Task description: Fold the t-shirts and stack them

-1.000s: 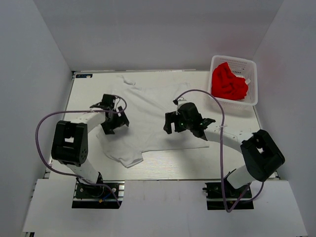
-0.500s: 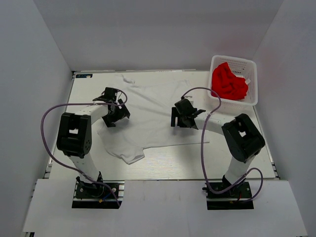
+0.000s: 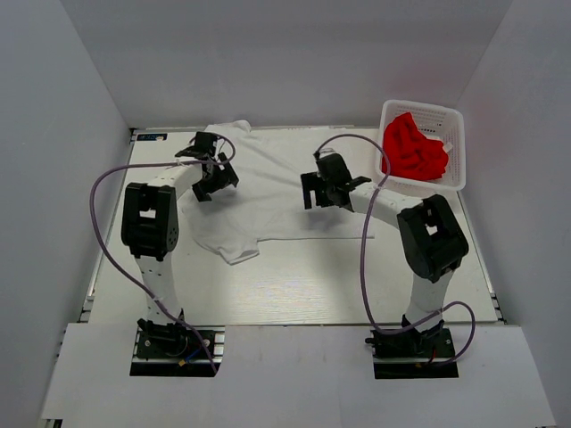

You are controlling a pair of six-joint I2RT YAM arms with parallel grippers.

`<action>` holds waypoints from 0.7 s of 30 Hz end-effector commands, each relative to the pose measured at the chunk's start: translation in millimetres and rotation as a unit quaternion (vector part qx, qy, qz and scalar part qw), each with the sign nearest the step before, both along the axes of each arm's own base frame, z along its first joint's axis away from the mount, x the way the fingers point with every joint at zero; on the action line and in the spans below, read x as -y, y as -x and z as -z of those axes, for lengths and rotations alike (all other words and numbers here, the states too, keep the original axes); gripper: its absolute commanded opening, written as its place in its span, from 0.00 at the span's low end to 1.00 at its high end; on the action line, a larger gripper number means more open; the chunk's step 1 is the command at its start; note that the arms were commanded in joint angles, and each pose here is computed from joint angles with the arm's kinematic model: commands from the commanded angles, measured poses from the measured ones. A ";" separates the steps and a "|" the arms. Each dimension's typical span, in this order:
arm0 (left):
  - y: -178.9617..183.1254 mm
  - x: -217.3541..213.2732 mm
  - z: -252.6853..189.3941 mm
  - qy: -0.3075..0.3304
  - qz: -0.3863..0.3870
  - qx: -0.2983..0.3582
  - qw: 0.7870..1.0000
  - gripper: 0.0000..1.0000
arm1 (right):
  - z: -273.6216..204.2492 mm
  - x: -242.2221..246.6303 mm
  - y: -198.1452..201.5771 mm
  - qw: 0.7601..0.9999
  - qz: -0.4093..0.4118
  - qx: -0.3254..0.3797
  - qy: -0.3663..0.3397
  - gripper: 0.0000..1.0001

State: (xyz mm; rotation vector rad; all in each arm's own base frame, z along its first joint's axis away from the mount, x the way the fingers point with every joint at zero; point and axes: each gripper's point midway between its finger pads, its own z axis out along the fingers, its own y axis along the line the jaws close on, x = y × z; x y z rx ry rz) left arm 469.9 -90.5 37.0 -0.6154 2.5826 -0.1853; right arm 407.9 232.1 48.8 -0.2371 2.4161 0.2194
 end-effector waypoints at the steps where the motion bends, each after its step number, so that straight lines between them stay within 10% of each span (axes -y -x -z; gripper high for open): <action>1: 10.9 -13.9 -57.4 -0.019 -0.008 0.052 0.998 1.00 | -79.0 -59.9 12.8 0.976 -0.183 0.114 -0.013 0.90; 9: 85.8 -48.3 -70.0 -0.042 -0.067 0.076 0.994 1.00 | -82.5 -170.7 131.4 0.896 -0.426 0.121 -0.036 0.90; 21: 61.4 -29.1 -15.8 0.001 -0.052 0.034 0.998 1.00 | -68.0 -274.8 232.2 0.832 -0.534 0.118 -0.090 0.85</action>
